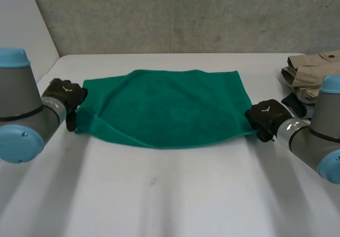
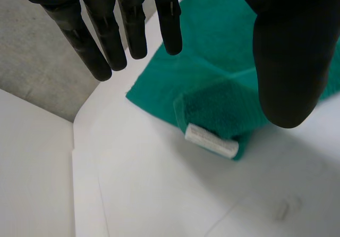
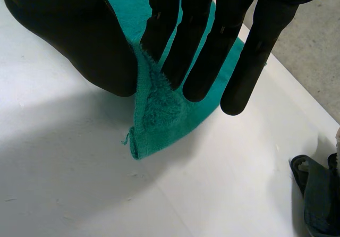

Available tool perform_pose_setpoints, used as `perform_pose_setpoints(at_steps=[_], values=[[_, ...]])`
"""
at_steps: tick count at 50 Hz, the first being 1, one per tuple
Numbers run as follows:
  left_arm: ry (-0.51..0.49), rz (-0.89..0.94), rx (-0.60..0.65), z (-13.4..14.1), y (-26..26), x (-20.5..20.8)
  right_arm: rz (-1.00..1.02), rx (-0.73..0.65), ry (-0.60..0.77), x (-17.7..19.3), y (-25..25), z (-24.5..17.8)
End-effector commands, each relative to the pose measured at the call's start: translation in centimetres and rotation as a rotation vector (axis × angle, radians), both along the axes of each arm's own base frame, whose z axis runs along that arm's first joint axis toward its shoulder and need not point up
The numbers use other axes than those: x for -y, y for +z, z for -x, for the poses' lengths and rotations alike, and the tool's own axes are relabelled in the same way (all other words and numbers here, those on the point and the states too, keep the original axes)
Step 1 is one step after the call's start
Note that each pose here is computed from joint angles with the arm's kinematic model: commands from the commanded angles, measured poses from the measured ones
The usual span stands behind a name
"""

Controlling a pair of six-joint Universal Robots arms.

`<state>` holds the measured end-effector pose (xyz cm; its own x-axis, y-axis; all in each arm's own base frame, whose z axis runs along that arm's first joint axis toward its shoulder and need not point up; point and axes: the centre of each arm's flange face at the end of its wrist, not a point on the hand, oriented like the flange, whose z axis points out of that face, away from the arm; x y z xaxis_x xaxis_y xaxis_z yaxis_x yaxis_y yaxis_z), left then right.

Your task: Fold the laundry.

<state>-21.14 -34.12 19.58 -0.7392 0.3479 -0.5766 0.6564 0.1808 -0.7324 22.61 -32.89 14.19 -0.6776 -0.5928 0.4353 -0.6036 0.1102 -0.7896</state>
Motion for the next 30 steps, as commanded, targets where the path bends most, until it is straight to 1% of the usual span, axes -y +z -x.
perform_pose_setpoints(at_steps=[1,5,11,21,30], values=[[0.006,-0.054,-0.046,1.0,-0.3,0.7,0.001,-0.009,0.002,0.0,-0.1,0.1],[-0.017,-0.061,-0.040,1.8,-0.9,0.8,0.001,-0.013,0.001,0.0,-0.2,0.2],[-0.043,-0.061,-0.010,2.5,-2.2,2.1,0.005,-0.020,0.005,0.1,-0.2,0.3],[-0.026,-0.130,0.020,2.0,-3.5,4.4,0.010,-0.022,-0.001,0.4,-0.1,0.6],[-0.050,-0.170,0.030,1.9,-4.2,5.3,0.004,-0.025,0.006,0.3,-0.3,0.6]])
